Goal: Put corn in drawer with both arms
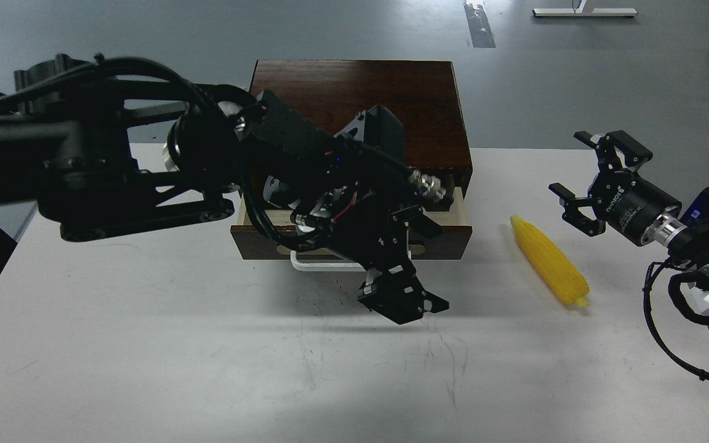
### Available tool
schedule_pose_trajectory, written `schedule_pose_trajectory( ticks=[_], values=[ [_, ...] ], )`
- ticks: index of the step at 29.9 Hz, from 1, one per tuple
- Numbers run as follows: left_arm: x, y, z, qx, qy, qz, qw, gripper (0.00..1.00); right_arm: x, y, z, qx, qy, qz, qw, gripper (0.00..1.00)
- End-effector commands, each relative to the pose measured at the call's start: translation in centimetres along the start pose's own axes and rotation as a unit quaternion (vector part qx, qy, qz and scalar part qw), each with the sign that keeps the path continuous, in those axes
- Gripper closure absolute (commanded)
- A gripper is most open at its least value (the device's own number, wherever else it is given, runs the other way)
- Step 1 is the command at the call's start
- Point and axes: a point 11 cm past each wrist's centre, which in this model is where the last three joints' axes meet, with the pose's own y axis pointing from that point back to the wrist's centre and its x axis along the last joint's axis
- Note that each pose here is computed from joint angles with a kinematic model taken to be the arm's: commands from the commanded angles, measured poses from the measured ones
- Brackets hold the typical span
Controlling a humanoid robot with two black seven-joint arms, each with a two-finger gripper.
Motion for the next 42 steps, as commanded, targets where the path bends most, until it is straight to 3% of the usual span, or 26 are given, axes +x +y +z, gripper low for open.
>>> schedule_pose_trajectory(
  ticks=[1, 4, 5, 8, 12, 16, 23, 27, 35, 42],
  values=[
    [5.2, 3.5, 0.1, -0.048, 0.106, 0.137, 0.984, 0.02, 0.0, 0.0, 0.1, -0.001, -0.001, -0.001, 1.000, 0.00],
    [6.6, 7.6, -2.3, -0.072, 0.222, 0.246, 0.941, 0.02, -0.1, 0.0, 0.1, -0.001, -0.001, -0.001, 1.000, 0.00],
    [6.6, 7.6, -2.3, -0.072, 0.222, 0.247, 0.941, 0.02, -0.1, 0.0, 0.1, -0.001, -0.001, -0.001, 1.000, 0.00],
    [6.9, 12.2, -5.5, -0.090, 0.323, 0.353, 0.874, 0.02, 0.0, 0.1, 0.1, -0.001, -0.001, 0.000, 1.000, 0.00],
    [3.8, 16.8, -9.4, -0.097, 0.431, 0.452, 0.775, 0.02, 0.1, 0.3, 0.3, -0.004, -0.001, 0.002, 1.000, 0.00],
    [-4.1, 20.1, -12.3, -0.057, 0.516, 0.512, 0.685, 0.02, 0.1, 0.5, 0.2, -0.003, -0.002, 0.001, 1.000, 0.00],
    [-17.6, 21.7, -13.9, 0.048, 0.603, 0.549, 0.577, 0.02, 0.8, 1.0, -0.9, -0.007, 0.025, 0.002, 1.000, 0.00],
    [-21.3, 23.8, -14.5, 0.049, 0.619, 0.606, 0.497, 0.02, 0.8, 1.2, -1.6, -0.035, 0.097, -0.025, 0.994, 0.00],
    [-24.2, 23.9, -14.7, 0.054, 0.643, 0.611, 0.458, 0.02, 2.4, 3.3, -5.0, -0.132, 0.340, -0.079, 0.928, 0.00],
    [-24.5, 22.9, -14.8, 0.048, 0.649, 0.610, 0.452, 0.02, 3.9, 5.1, -2.2, -0.233, 0.507, -0.120, 0.821, 0.00]
  ],
)
